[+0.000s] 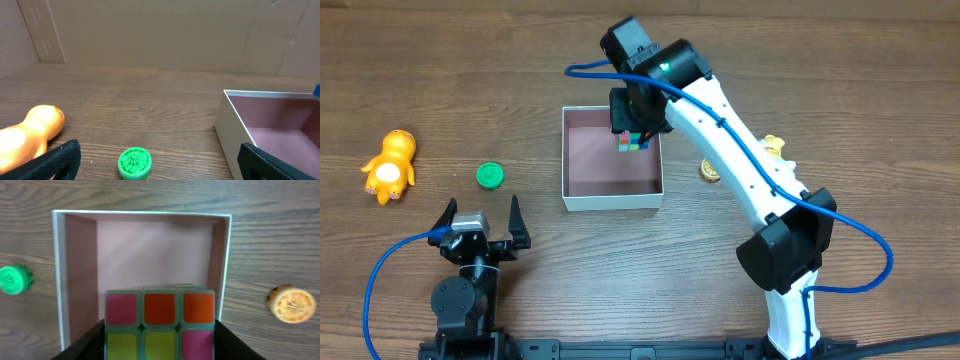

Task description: Pack container

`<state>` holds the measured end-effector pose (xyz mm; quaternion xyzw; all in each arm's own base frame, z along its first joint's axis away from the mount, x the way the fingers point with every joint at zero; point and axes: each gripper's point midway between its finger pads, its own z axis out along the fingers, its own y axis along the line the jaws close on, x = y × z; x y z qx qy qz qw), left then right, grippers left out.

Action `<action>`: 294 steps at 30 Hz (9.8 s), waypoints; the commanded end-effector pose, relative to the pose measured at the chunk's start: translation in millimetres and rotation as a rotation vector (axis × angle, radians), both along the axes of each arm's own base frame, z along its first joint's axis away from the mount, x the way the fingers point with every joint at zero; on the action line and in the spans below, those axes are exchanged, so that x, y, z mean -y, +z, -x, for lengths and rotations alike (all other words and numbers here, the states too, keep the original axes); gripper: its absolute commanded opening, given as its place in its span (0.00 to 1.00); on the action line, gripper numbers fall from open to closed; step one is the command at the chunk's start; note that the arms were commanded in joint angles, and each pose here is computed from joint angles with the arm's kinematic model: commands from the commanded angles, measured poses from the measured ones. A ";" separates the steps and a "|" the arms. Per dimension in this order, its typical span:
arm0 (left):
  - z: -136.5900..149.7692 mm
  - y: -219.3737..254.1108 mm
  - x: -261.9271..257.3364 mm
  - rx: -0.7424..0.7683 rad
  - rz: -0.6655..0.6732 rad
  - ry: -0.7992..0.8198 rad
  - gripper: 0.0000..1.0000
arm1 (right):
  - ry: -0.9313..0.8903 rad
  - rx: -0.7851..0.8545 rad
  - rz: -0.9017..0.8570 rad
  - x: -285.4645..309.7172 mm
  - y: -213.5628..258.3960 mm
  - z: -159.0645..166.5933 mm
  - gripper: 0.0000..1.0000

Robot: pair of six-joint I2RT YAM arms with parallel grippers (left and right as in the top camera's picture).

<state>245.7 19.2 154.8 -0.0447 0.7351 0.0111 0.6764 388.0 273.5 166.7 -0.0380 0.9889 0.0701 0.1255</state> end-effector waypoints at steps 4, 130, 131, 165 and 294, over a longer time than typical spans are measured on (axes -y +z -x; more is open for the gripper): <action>0.5 0.9 -2.1 0.006 -0.023 0.009 1.00 | -0.031 -0.012 0.004 1.1 -25.5 0.0 0.24; 0.5 0.9 -2.1 0.006 -0.023 0.009 1.00 | -0.145 0.211 0.049 136.8 136.0 -24.9 1.00; 0.5 0.9 -2.1 0.006 -0.023 0.009 1.00 | -0.141 0.223 0.051 141.7 140.9 -24.2 1.00; 0.5 0.9 -2.1 0.006 -0.023 0.009 1.00 | -0.275 0.197 0.181 250.1 154.6 36.2 1.00; 0.5 1.0 -2.1 0.006 -0.023 0.009 1.00 | -0.205 -0.064 0.135 276.2 -102.4 -1.3 1.00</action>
